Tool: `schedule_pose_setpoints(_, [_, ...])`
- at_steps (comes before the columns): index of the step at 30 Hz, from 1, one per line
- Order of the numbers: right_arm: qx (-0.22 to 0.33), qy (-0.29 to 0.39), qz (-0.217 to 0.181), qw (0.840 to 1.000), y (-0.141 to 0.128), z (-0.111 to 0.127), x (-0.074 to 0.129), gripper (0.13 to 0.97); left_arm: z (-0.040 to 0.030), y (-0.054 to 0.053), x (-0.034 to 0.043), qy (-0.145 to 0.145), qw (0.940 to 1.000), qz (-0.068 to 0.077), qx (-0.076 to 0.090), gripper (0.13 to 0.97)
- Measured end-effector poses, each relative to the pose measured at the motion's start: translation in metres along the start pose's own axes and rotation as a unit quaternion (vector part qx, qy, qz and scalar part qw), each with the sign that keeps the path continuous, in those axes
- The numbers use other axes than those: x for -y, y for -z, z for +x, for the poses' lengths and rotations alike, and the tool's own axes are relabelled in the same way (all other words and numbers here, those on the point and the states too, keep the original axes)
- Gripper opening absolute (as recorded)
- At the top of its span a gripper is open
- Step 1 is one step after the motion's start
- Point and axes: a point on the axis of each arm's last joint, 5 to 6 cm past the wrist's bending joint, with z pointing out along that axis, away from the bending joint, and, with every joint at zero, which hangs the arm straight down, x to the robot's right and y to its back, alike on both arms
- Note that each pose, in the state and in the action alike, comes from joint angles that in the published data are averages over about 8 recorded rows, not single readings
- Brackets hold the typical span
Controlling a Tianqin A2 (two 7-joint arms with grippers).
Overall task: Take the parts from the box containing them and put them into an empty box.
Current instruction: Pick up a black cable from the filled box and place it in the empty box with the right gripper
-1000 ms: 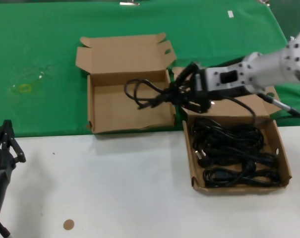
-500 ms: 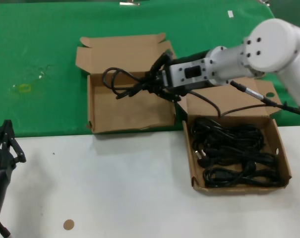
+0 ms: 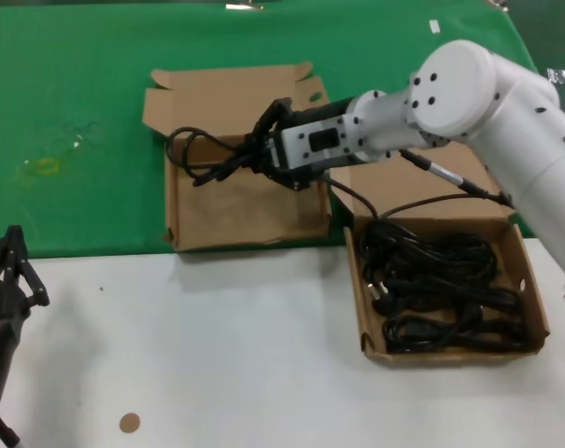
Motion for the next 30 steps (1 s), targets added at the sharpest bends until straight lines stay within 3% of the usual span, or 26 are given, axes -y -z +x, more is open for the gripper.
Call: schedule_pose_setpoints(30, [0.013,0.0,-0.002,1.0,-0.035,-0.002,-0.002,0.226,0.0,0.0,0.0,0.0,1.0,0.0,0.0,0.152])
